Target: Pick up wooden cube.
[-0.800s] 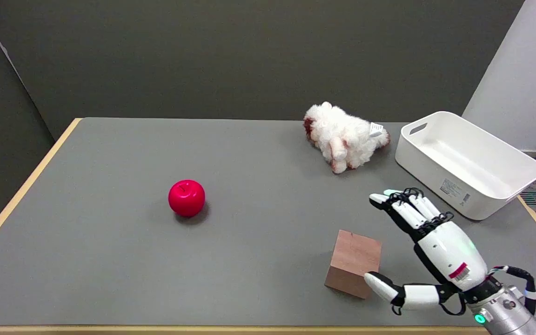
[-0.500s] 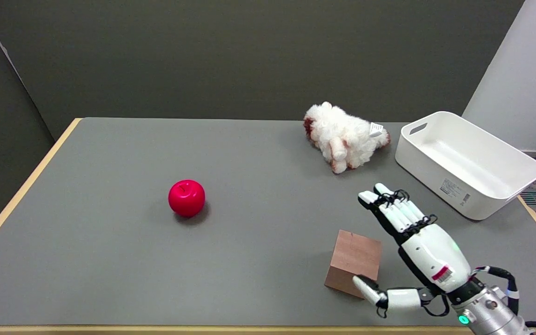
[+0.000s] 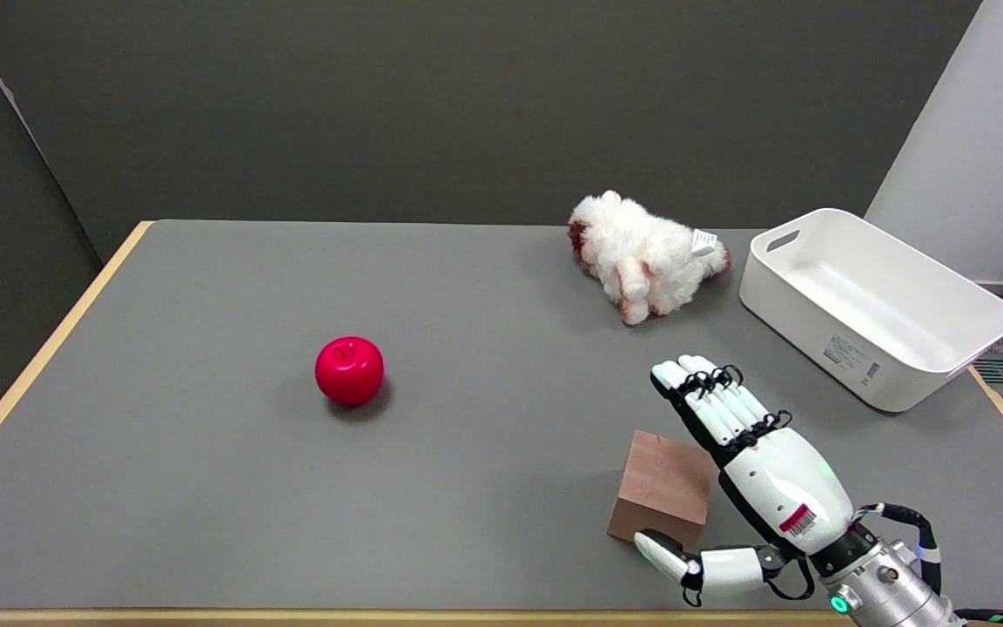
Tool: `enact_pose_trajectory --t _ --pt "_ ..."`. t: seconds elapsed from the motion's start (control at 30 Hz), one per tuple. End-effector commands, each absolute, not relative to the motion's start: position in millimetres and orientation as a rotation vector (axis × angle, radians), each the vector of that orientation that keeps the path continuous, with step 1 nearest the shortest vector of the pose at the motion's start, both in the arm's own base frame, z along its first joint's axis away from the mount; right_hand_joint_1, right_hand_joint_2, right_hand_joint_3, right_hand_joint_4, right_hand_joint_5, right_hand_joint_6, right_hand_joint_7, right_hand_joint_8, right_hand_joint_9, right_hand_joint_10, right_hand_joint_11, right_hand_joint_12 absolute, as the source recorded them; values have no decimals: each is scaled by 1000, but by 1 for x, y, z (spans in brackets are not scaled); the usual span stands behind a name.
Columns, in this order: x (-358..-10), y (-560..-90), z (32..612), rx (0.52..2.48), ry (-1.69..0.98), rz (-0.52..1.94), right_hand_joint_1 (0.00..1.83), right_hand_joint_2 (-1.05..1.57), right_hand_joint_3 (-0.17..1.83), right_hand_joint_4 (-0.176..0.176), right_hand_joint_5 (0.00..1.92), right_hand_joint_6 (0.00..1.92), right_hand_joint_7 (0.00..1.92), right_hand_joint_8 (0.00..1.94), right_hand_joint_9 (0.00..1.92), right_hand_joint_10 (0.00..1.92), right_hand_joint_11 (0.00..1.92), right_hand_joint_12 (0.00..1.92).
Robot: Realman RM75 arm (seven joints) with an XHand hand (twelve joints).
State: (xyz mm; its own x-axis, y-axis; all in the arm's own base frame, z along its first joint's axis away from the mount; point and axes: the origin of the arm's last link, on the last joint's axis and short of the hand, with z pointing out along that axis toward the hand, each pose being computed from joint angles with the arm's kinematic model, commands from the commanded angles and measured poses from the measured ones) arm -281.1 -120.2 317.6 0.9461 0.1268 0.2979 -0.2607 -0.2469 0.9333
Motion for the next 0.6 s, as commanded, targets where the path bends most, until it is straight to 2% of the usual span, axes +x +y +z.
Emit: enact_pose_trajectory --t 0.03,0.17,0.6 --pt "-295 -123 324 1724 -152 309 394 541 807 -112 21 138 -1 47 -1 -1 -1 336" --pt "-303 -125 327 1703 -188 279 410 579 696 -113 -1 195 -1 88 -1 -1 -1 411" --pt "-308 -129 327 1694 -211 264 409 584 693 -110 -1 185 -1 131 -1 -1 -1 484"
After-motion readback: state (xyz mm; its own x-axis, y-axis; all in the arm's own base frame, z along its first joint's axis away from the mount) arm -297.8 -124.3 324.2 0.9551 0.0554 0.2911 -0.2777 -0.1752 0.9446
